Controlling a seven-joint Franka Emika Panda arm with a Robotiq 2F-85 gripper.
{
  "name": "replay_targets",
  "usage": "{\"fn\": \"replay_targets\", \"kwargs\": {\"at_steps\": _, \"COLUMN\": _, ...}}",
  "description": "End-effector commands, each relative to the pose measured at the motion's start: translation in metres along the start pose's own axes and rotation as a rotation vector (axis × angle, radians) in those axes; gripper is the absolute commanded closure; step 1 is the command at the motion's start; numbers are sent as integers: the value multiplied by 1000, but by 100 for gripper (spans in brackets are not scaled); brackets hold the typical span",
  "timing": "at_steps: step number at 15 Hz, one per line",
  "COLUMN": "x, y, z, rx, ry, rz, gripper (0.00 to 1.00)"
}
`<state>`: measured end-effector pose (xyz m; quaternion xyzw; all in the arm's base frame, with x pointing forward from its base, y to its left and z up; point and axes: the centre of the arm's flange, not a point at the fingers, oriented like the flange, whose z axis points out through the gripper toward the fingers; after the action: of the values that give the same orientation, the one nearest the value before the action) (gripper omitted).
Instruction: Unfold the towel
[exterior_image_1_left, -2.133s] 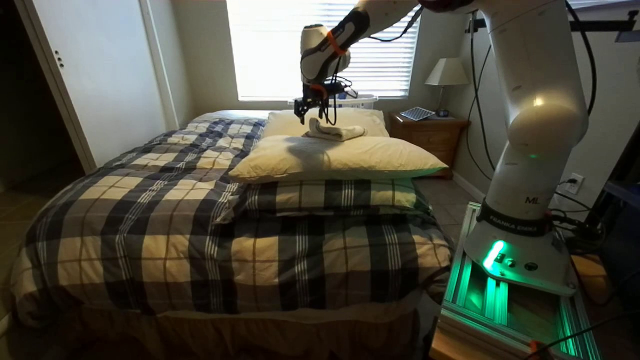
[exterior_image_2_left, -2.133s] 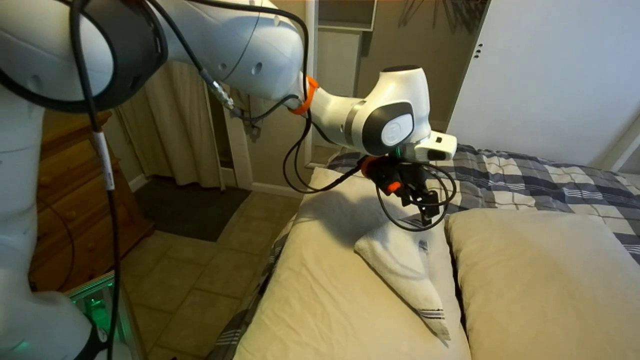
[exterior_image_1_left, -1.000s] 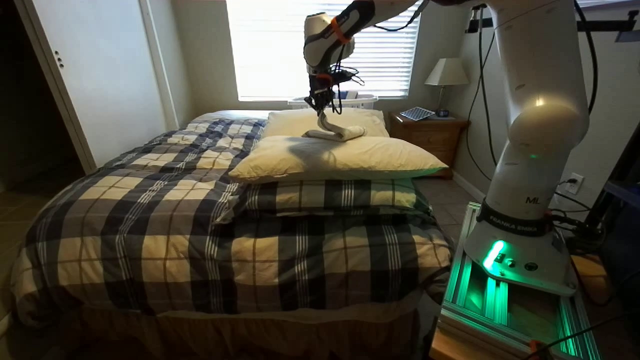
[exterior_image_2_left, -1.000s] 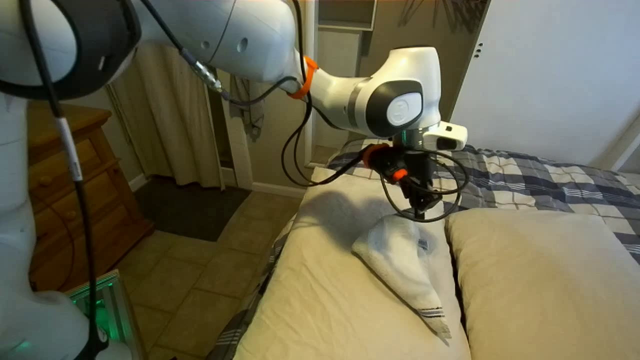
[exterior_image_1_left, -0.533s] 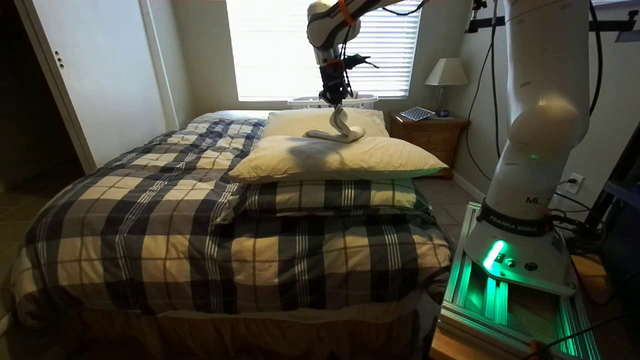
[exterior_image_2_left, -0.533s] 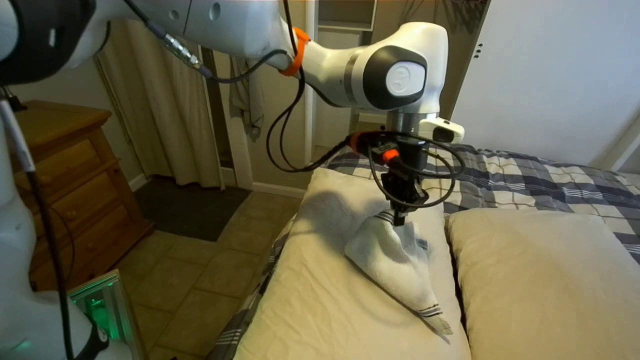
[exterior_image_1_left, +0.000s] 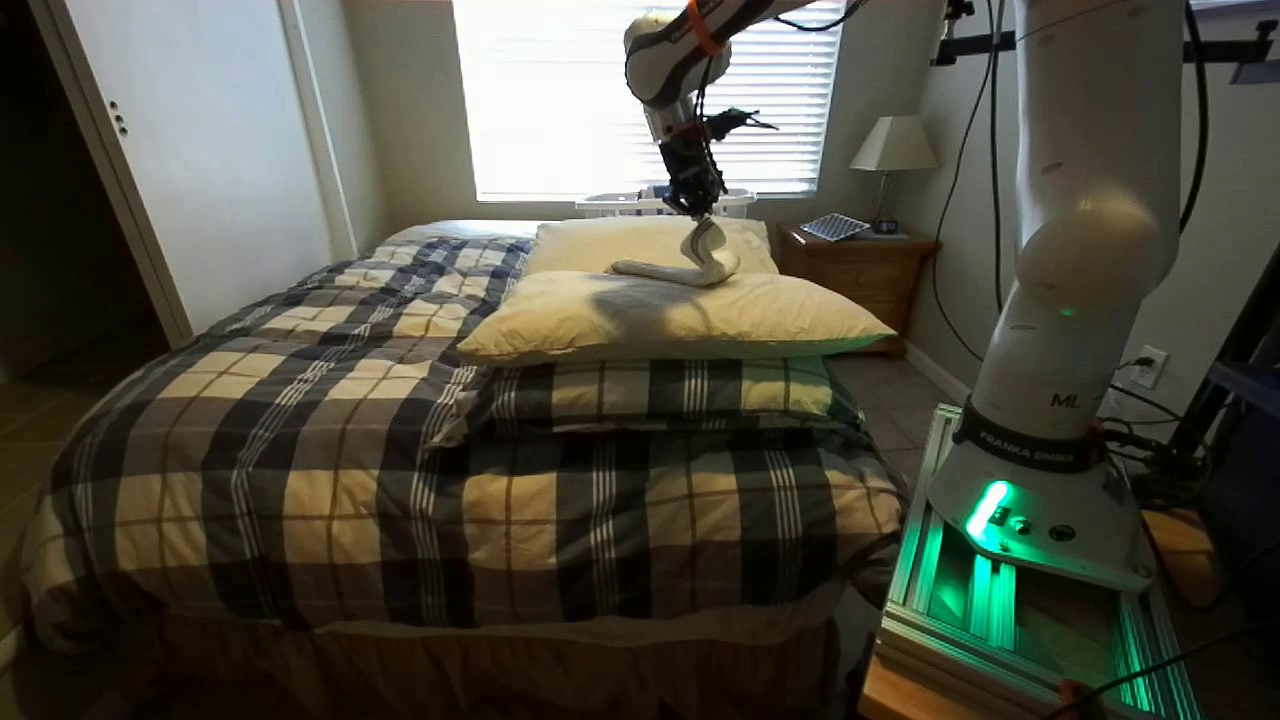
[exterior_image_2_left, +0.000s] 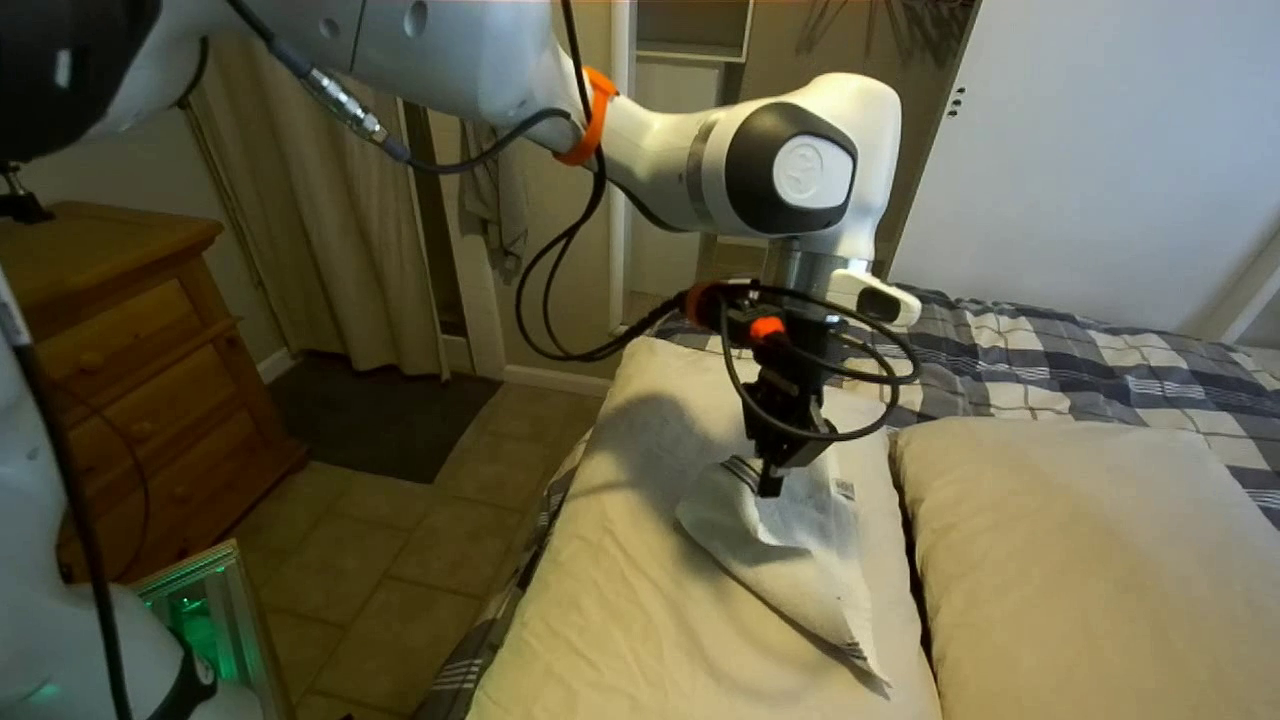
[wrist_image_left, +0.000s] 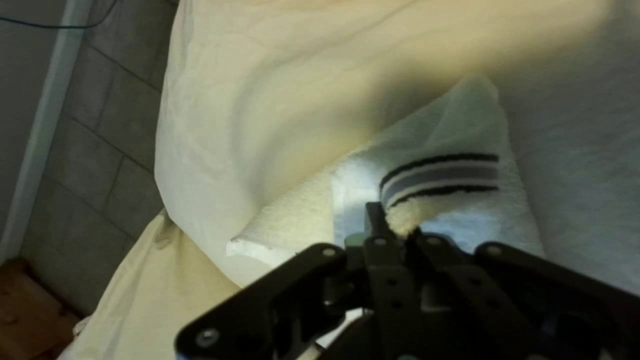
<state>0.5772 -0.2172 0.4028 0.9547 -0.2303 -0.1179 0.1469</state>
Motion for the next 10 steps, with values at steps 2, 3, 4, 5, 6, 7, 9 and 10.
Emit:
{"fn": "replay_targets", "kwargs": {"at_steps": 2, "x": -27, "y": 12, "z": 20, "rx": -31, "ry": -75, "rz": -16, "gripper": 99}}
{"fn": "replay_targets", "kwargs": {"at_steps": 3, "x": -31, "y": 13, "z": 21, "rx": -27, "ry": -97, "rz": -22, "gripper": 99}}
{"fn": "replay_targets", "kwargs": {"at_steps": 4, "x": -35, "y": 14, "z": 22, "rx": -31, "ry": -109, "rz": -28, "gripper": 99}}
{"fn": "replay_targets", "kwargs": {"at_steps": 5, "x": -39, "y": 16, "z": 23, "rx": -30, "ry": -108, "rz": -31, "gripper": 99}}
{"fn": "replay_targets", "kwargs": {"at_steps": 6, "x": -43, "y": 19, "z": 21, "rx": -24, "ry": -126, "rz": -37, "gripper": 99}}
{"fn": "replay_targets", "kwargs": {"at_steps": 7, "x": -46, "y": 21, "z": 19, "rx": -16, "ry": -136, "rz": -41, "gripper": 99}}
{"fn": "replay_targets", "kwargs": {"at_steps": 9, "x": -56, "y": 30, "z": 14, "rx": -9, "ry": -167, "rz": -74, "gripper": 99}}
{"fn": "replay_targets", "kwargs": {"at_steps": 10, "x": -60, "y": 34, "z": 13, "rx": -15, "ry": -185, "rz": -87, "gripper": 99}}
